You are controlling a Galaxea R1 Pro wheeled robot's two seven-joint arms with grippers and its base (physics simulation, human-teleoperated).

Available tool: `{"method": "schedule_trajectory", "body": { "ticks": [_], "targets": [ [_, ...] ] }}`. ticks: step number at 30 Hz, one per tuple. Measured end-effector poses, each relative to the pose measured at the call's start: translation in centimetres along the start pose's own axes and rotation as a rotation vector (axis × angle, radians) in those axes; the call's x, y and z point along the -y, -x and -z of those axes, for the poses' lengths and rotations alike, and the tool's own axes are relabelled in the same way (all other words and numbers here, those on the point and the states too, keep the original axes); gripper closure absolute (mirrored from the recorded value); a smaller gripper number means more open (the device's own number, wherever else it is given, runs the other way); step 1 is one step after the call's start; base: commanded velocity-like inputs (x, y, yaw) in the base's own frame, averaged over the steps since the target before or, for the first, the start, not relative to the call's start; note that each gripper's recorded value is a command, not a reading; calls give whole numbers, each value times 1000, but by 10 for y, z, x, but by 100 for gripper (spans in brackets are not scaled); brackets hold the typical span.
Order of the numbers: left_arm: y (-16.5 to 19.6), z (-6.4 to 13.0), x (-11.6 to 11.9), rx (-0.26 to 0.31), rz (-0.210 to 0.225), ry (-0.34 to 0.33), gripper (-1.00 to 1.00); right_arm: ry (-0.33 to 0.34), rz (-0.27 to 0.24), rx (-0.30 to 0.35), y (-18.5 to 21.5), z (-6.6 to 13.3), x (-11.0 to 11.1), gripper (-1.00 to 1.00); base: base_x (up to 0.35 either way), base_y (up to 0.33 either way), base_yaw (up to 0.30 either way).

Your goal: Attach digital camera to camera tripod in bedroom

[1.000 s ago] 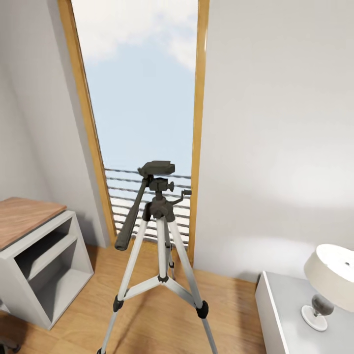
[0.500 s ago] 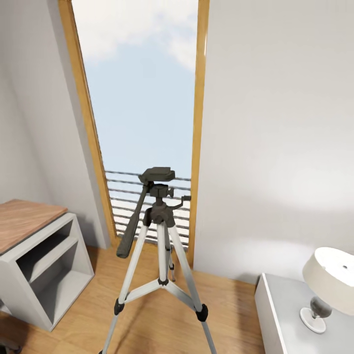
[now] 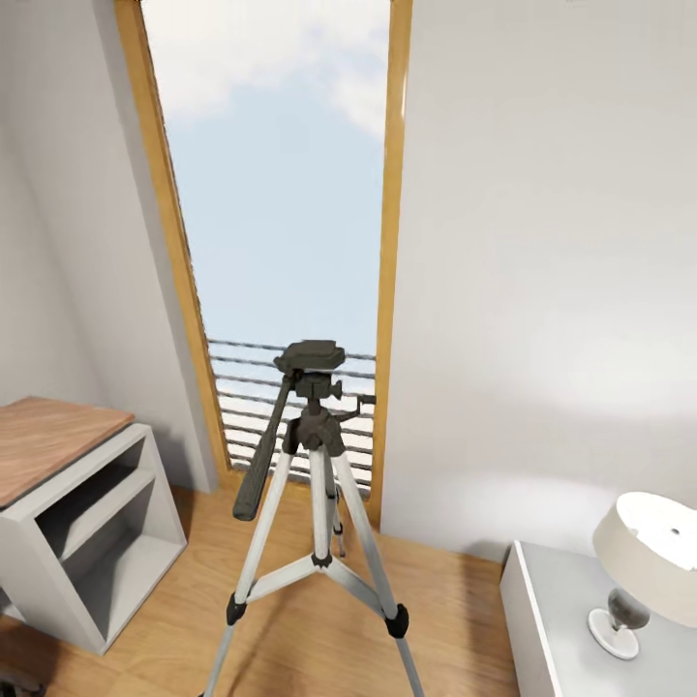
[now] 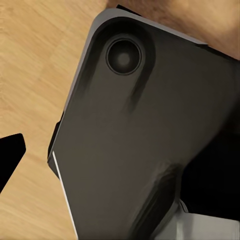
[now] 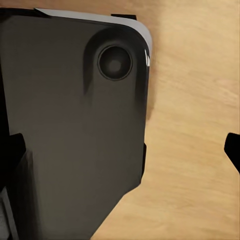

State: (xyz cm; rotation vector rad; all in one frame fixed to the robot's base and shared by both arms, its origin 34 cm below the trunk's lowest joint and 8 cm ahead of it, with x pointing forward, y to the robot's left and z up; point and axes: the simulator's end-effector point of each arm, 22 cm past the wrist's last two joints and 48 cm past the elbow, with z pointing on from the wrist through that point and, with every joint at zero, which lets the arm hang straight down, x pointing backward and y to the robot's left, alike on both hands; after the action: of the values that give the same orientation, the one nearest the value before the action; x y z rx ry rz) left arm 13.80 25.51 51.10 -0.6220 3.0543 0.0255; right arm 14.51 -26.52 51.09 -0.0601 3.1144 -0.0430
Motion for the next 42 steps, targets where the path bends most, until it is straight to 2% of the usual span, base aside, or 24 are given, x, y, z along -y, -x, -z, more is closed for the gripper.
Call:
{"method": "schedule_trajectory", "body": {
  "ticks": [42],
  "targets": [
    [-6,53,-4,-2,2,1,-100,0,1,-1,-7,53,1,-100,0,0,0]
  ]
}}
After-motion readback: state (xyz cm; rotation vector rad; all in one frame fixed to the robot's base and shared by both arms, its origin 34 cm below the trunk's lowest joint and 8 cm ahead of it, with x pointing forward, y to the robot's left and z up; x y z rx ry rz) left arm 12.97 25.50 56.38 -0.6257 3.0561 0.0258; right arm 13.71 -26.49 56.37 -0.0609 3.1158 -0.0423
